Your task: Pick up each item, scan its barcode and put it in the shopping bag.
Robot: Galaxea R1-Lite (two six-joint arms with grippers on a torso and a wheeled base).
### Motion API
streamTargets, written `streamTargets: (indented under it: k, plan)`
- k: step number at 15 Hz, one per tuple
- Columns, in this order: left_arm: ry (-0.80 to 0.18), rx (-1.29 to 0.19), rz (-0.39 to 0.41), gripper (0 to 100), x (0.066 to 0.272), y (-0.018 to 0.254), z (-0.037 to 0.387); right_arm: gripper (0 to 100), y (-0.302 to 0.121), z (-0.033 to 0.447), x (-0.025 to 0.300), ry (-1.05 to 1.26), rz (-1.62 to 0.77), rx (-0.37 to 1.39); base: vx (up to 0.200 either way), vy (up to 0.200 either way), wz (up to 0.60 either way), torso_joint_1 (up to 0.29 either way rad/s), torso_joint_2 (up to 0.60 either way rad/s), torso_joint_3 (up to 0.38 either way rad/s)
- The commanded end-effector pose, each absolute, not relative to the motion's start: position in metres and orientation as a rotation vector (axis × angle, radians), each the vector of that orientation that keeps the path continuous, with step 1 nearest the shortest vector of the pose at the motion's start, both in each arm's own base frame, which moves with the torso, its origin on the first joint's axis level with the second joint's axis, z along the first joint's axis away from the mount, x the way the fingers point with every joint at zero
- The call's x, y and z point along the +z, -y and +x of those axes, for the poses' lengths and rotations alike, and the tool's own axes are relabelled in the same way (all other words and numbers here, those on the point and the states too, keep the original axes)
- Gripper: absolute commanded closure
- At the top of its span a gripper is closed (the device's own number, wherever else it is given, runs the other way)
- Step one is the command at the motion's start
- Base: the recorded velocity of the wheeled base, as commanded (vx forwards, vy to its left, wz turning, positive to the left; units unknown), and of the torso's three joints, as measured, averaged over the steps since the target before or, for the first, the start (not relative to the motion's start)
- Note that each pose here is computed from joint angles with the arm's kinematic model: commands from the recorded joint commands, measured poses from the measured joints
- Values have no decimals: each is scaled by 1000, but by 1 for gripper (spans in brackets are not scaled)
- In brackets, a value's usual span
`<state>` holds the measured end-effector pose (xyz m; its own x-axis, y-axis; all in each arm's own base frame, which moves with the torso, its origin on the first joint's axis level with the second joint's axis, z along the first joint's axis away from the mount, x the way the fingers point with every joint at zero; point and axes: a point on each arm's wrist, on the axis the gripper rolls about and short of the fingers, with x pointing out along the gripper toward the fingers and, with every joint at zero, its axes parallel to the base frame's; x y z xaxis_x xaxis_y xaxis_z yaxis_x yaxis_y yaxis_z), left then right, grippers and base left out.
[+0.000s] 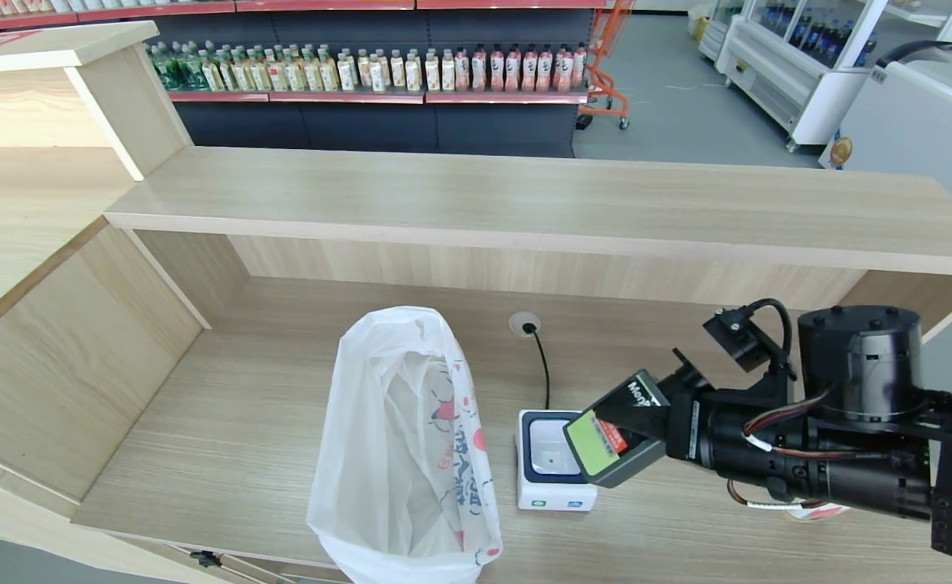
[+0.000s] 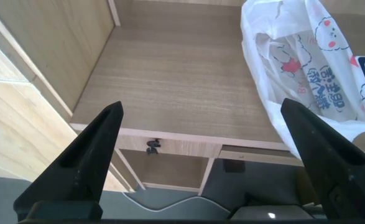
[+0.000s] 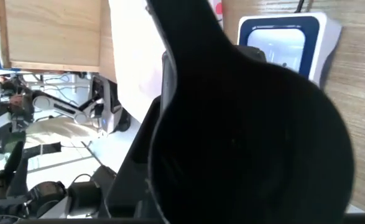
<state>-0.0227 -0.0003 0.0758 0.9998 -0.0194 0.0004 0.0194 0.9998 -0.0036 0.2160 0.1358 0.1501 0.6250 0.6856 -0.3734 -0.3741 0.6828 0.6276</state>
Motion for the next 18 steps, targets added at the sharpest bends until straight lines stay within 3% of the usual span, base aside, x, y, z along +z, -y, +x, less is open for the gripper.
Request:
streamTargets:
  k: [1,4,18]
  plan:
    - [1,-20,-5,0,76,0,-23,100,-142,223,135,-675,494,610,0,0,0,0,0,0]
    - [1,-20,-5,0,76,0,-23,100,-151,249,120,-635,416,523,0,0,0,0,0,0]
    - [1,-20,-5,0,76,0,-23,100,-186,300,86,-666,342,549,0,0,0,0,0,0]
